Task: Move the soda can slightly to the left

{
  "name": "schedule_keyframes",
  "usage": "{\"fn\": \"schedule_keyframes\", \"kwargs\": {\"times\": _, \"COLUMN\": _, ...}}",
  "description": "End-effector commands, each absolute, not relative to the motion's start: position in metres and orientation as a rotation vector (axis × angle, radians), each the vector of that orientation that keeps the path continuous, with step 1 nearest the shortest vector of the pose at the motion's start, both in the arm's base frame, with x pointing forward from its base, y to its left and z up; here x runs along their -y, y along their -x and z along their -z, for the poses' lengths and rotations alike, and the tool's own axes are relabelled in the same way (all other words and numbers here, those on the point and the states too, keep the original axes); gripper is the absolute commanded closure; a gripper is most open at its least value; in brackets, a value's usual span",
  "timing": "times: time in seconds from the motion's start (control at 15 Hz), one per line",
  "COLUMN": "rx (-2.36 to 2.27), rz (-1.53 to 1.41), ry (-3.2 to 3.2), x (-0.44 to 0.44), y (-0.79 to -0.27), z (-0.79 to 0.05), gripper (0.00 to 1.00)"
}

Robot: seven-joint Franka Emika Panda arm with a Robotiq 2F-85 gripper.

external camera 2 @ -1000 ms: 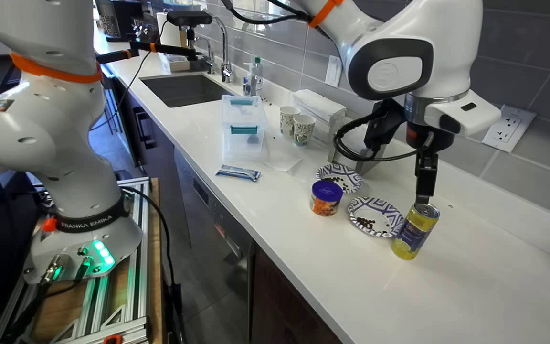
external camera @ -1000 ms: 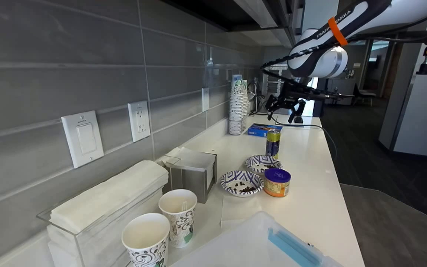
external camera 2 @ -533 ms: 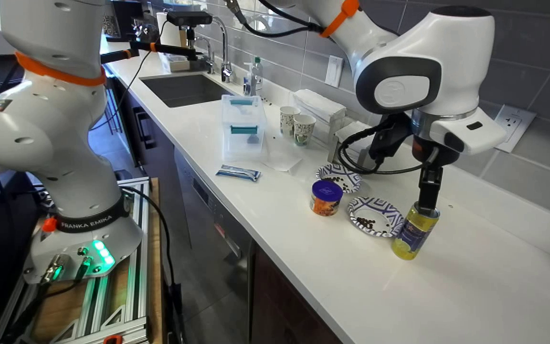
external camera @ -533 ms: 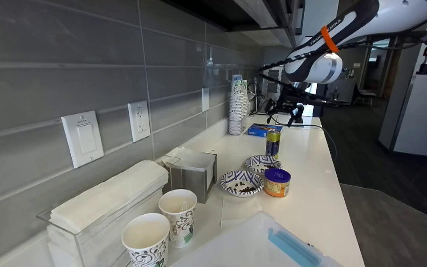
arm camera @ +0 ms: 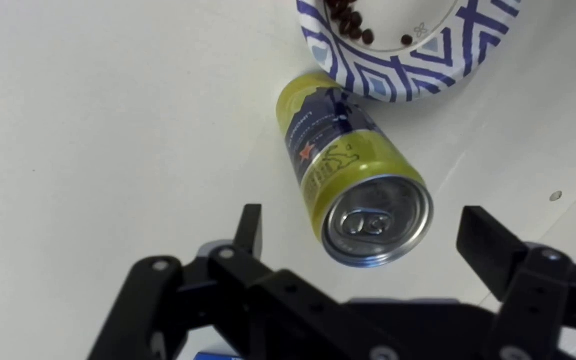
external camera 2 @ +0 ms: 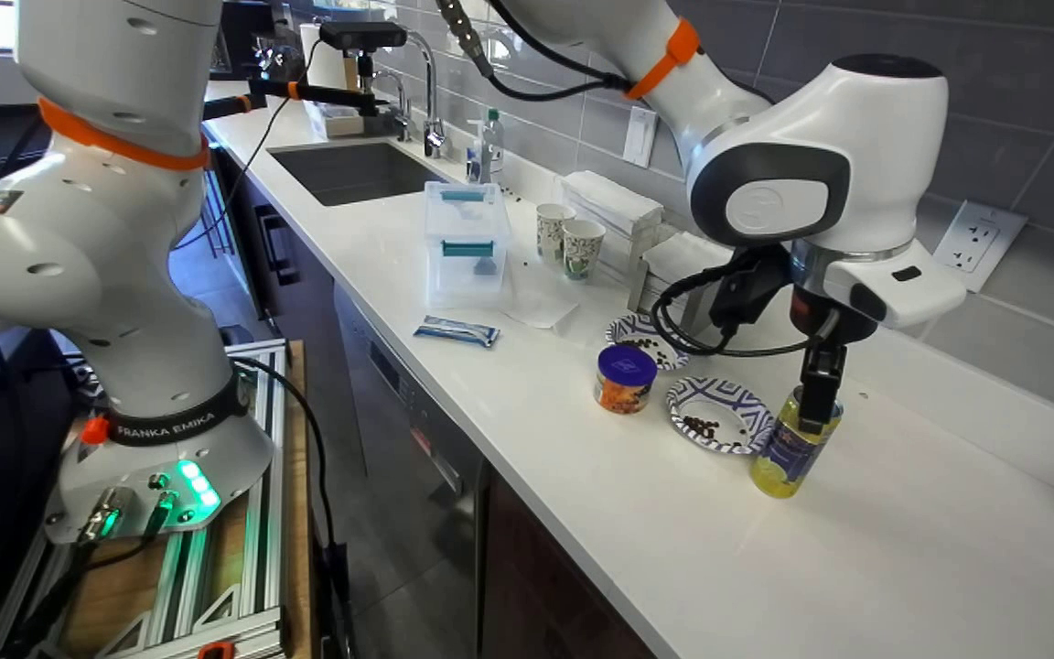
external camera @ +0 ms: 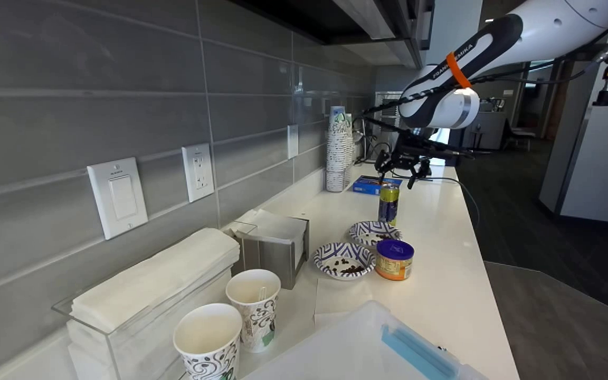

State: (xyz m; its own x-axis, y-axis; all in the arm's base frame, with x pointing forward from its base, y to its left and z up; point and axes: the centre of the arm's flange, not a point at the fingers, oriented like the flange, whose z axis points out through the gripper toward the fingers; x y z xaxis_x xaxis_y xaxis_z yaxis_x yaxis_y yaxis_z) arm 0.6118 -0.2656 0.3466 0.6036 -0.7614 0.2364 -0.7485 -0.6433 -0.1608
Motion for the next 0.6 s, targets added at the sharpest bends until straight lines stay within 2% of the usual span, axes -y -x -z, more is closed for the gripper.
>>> {"fn": "schedule_keyframes", "kwargs": {"times": 0.0, "rx": -1.330, "rz": 0.409, "ry": 2.783, "x": 0.2651, "y": -0.6252, "z": -0.3387, "gripper": 0.00}}
{"fn": "schedule_keyframes", "kwargs": {"times": 0.33, "rx": -1.332, "rz": 0.400, "ry": 2.814, "x": 0.2607, "y": -0.6317, "z": -0.3357, "gripper": 0.01}}
{"fn": "schedule_keyframes", "kwargs": {"times": 0.4, "rx": -1.328, "rz": 0.394, "ry": 2.827, "x": 0.2591, "y": -0.6324, "z": -0.3354, "gripper": 0.15}}
{"fn": "schedule_keyframes", "kwargs": {"times": 0.47, "rx": -1.327, "rz": 0.394, "ry": 2.839, "x": 0.2578, "y": -0.6332, "z": -0.3352, "gripper": 0.21}}
{"fn": "schedule_keyframes", "kwargs": {"times": 0.53, "rx": -1.324, "rz": 0.389, "ry": 2.850, "x": 0.2557, "y": -0.6334, "z": -0.3357, "gripper": 0.31}}
